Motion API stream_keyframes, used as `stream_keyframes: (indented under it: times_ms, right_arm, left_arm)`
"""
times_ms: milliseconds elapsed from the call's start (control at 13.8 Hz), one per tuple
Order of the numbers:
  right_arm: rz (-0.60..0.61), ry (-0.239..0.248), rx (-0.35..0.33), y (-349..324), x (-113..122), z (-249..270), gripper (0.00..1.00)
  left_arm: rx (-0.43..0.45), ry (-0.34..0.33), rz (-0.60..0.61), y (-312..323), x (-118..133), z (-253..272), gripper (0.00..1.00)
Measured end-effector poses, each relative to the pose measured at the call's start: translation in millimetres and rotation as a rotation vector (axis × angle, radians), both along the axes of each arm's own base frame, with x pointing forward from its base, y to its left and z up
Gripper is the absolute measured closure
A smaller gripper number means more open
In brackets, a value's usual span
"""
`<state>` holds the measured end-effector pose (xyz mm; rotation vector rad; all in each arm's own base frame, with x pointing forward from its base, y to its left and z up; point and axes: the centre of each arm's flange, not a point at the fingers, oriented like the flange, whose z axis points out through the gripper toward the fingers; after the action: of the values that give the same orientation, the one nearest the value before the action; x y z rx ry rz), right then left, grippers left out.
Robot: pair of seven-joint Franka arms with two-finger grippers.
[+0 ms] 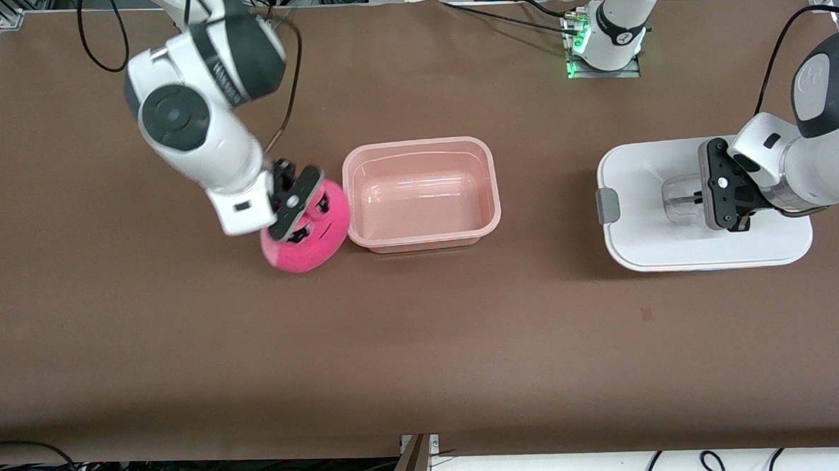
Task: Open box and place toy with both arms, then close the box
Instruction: 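Lower the pink plush into the pink tub with the right gripper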
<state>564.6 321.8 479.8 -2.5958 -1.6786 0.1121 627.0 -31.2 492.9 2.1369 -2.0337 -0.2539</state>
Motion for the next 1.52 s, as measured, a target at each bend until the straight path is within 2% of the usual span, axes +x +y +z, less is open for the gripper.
stream_keyframes:
  times_ms: [217,507,652,1014,1159,1304,1522]
  right_arm:
    - [0.184,-0.015,0.005,47.6,-33.3,9.8,0.93]
    - [0.371,-0.047,-0.056,119.2,-88.7,1.9,0.93]
    - [0.426,-0.056,-0.093,139.3,-104.7,-9.5,0.93]
    - [0.452,-0.047,-0.146,144.5,-96.3,-46.8,0.93]
    - [0.458,-0.050,-0.140,149.9,-92.4,-63.4,0.93]
    - [0.459,-0.059,-0.132,157.5,-90.6,-79.7,0.93]
    - [0.449,-0.086,-0.167,169.3,-91.0,-110.4,0.93]
  left_arm:
    - [0.000,0.000,-0.001,-0.4,0.0,0.0,0.93]
    - [-0.001,0.000,-0.002,-1.0,0.0,0.0,0.93]
    - [-0.001,0.000,-0.002,-1.0,-0.1,0.0,0.93]
    - [-0.001,0.002,-0.003,-1.8,0.1,-1.0,0.93]
    - [-0.001,0.003,-0.004,-2.2,0.2,-1.7,0.93]
    - [-0.002,0.004,-0.005,-2.8,0.4,-2.6,0.93]
    - [-0.002,0.007,-0.007,-4.1,0.6,-4.2,0.93]
